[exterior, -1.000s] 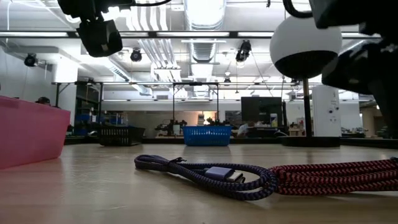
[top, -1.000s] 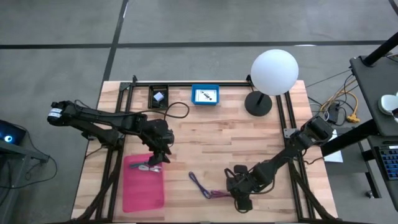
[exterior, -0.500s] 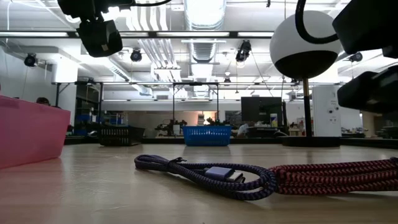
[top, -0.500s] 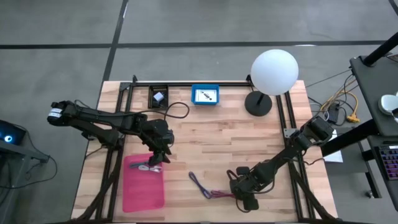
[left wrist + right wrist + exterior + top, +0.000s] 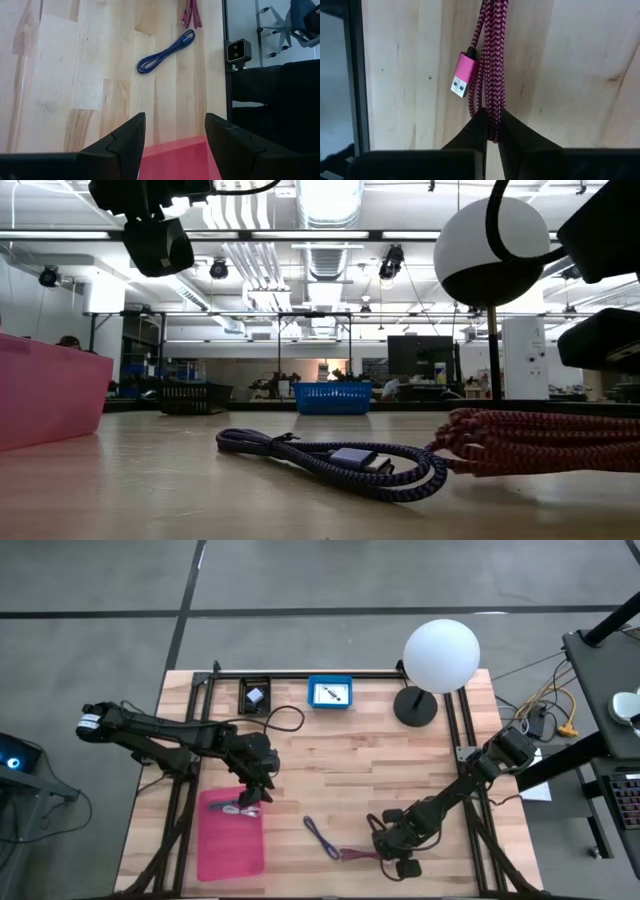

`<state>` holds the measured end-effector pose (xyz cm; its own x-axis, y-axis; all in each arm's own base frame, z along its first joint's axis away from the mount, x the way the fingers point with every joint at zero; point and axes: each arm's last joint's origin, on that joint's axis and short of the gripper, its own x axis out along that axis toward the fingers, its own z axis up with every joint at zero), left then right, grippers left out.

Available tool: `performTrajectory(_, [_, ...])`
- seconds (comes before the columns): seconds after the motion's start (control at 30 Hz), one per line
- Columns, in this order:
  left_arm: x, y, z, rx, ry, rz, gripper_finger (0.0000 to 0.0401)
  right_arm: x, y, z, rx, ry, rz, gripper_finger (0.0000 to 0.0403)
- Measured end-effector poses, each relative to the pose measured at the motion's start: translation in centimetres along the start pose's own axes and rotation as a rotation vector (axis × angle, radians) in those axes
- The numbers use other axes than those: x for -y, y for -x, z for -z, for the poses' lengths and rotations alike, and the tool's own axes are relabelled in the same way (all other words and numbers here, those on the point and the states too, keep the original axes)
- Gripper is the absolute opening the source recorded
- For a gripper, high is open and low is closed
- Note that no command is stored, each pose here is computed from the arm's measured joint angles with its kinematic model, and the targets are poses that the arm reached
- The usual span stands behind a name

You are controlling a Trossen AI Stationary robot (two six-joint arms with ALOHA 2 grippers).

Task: Pick and place items into bin
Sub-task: Put the pink tied charger cable into the red bin

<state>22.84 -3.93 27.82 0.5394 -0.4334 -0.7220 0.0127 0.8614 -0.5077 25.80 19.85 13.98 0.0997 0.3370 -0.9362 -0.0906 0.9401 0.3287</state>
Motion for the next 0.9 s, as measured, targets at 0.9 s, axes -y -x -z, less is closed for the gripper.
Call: performTrajectory(0.9, [1.2, 0.3, -2.4, 0.244, -0.145, 0.096, 0.019, -0.1, 2.6, -5.7, 1.07, -0.366, 0.248, 0.0013])
